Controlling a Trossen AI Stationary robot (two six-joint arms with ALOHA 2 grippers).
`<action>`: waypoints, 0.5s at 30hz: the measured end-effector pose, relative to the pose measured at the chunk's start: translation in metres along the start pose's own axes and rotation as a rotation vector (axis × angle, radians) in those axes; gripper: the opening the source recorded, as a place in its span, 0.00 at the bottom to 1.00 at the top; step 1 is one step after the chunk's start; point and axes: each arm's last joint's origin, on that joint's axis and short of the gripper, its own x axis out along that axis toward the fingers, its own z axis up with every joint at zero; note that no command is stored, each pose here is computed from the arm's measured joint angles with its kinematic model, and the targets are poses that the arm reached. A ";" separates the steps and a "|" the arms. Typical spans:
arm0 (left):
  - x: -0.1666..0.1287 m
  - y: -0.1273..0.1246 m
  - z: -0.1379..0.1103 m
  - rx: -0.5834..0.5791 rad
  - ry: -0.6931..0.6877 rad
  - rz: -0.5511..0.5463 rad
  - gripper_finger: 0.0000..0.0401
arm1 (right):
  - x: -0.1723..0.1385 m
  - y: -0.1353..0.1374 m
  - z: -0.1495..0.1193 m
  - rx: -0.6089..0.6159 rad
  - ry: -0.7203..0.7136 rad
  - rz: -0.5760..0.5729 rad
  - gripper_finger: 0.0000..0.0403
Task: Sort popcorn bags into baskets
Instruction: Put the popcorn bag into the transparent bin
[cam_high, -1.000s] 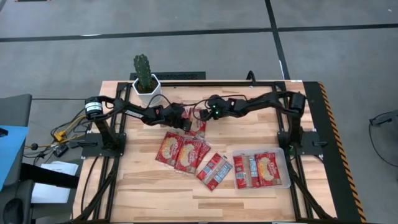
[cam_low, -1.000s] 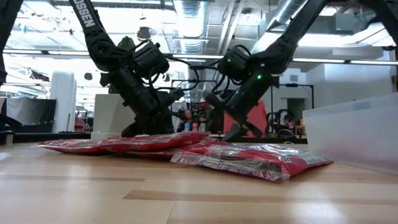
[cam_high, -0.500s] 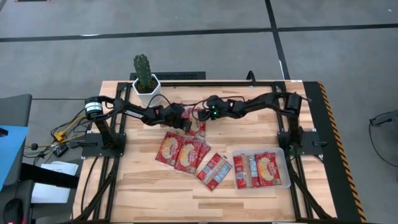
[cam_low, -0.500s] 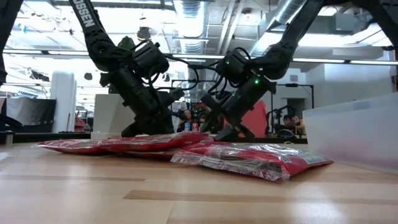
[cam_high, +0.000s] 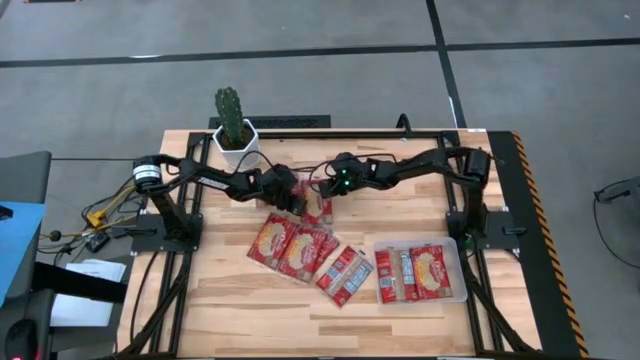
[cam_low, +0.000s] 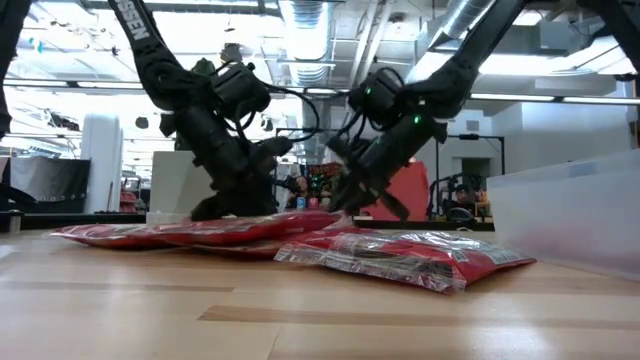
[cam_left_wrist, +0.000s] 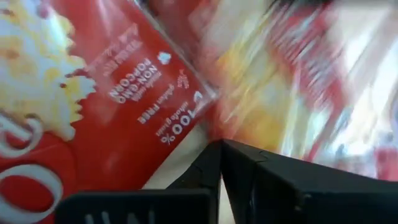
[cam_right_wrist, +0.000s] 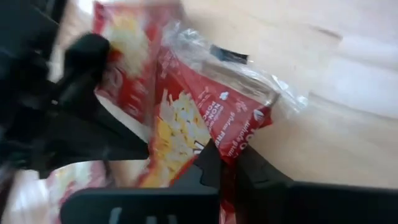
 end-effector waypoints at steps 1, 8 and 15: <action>-0.004 -0.001 0.000 -0.001 0.010 -0.009 0.00 | -0.005 0.002 0.003 -0.004 -0.006 0.001 0.05; -0.041 -0.022 0.011 0.017 -0.061 -0.083 0.00 | -0.048 0.009 0.025 -0.041 -0.026 -0.004 0.04; -0.071 -0.035 0.016 0.037 -0.120 -0.130 0.00 | -0.123 0.028 0.024 -0.141 0.063 0.011 0.04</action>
